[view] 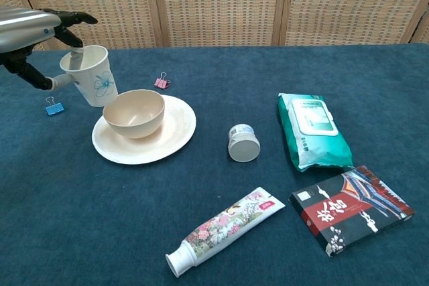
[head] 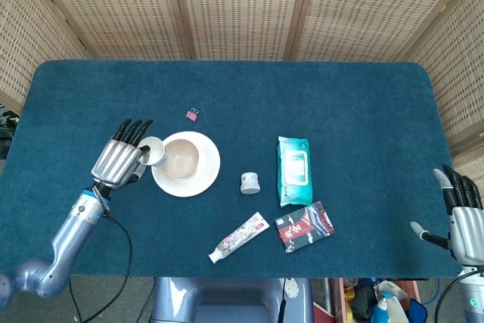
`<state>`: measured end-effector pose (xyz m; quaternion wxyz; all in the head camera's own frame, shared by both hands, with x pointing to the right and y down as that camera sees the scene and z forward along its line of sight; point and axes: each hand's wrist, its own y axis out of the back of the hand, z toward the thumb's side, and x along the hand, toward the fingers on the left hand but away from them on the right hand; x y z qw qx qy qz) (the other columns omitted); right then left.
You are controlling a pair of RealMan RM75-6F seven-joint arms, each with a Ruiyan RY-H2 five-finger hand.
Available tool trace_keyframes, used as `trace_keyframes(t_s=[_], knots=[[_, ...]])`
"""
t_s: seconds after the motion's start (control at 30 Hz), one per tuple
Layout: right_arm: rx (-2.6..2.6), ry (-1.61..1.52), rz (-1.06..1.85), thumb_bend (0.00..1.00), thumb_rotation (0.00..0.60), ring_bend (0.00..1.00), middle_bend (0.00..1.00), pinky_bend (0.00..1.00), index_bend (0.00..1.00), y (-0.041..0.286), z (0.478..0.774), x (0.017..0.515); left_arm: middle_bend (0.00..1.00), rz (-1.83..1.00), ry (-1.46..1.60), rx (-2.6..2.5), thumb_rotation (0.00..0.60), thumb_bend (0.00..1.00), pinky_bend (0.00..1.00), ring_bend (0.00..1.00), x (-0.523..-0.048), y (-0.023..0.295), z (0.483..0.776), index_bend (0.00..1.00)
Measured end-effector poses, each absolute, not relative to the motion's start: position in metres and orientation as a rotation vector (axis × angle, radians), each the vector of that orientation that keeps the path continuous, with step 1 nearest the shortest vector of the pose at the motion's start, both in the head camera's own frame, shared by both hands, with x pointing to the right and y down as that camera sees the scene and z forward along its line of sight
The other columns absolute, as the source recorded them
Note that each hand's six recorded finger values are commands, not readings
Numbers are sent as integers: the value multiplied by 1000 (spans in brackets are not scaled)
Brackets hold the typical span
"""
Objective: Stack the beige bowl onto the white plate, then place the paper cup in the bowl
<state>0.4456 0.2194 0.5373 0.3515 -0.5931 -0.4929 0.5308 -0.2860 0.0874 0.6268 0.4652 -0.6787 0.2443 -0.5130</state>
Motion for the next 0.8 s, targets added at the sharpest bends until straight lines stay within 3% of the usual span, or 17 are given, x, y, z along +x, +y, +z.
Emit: trace_keyframes(t_s=[0.8], knots=[[-1547, -1332, 1371, 121, 600, 0, 0, 0, 0, 217, 534, 459, 0, -1322, 480, -1665, 600, 442, 0, 0, -232, 86, 685, 641]])
